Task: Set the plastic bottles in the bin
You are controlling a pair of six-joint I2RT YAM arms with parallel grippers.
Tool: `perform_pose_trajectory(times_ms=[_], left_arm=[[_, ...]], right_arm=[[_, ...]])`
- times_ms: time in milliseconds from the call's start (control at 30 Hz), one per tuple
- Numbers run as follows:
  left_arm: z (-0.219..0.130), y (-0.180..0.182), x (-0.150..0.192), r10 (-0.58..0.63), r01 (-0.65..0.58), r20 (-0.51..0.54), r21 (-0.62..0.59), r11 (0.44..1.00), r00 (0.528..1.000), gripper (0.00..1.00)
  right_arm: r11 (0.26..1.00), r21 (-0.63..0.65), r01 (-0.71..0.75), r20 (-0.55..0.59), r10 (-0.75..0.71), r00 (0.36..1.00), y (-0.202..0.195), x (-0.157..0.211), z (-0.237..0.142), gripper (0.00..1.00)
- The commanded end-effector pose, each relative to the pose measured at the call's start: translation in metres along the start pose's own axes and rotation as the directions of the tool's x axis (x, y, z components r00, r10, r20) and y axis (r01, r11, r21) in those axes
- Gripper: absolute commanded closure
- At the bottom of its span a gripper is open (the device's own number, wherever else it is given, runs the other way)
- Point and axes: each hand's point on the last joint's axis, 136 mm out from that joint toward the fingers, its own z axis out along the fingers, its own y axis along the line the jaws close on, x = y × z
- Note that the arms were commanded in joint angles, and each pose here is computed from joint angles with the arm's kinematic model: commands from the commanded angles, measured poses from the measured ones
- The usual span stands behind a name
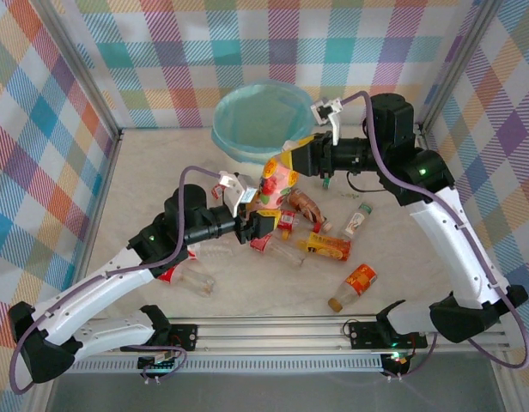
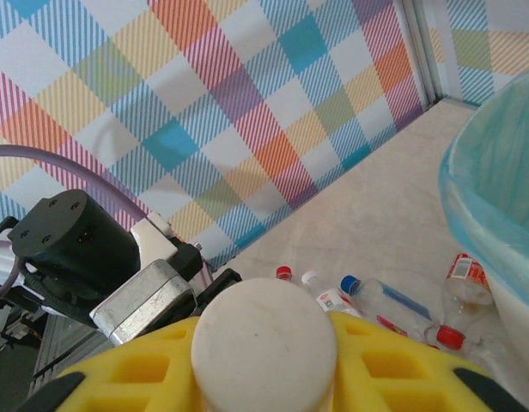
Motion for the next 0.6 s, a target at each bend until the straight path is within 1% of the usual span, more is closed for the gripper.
perform_pose_trajectory(times_ms=[0, 100, 167, 233, 367, 567], left_arm=[[-0.012, 0.007, -0.014, 0.029, -0.026, 0.052, -0.062, 0.998, 0.998, 0.39], [-0.018, 0.013, -0.019, 0.030, -0.023, 0.067, -0.109, 0.994, 0.997, 0.26], [-0.027, 0.022, -0.025, 0.036, -0.020, 0.090, -0.170, 0.985, 0.995, 0.17], [-0.039, 0.032, -0.031, 0.045, -0.015, 0.116, -0.248, 0.969, 0.992, 0.01], [-0.069, 0.048, -0.043, 0.101, -0.034, 0.156, -0.383, 0.923, 0.983, 0.00], [-0.104, 0.057, -0.051, 0.168, -0.070, 0.156, -0.497, 0.865, 0.973, 0.00]], right_arm=[[1.000, 0.013, 0.024, 0.044, -0.024, 0.999, 0.005, -0.017, -0.002, 0.77], [0.999, 0.028, 0.036, 0.071, -0.038, 0.997, 0.001, -0.028, 0.000, 0.79], [0.998, 0.048, 0.044, 0.093, -0.048, 0.995, -0.004, -0.039, 0.003, 0.80], [0.996, 0.069, 0.062, 0.115, -0.069, 0.991, -0.008, -0.052, 0.007, 0.81], [0.984, 0.135, 0.115, 0.173, -0.138, 0.975, -0.020, -0.085, 0.013, 0.82], [0.949, 0.238, 0.207, 0.248, -0.265, 0.932, -0.046, -0.131, 0.031, 0.82]])
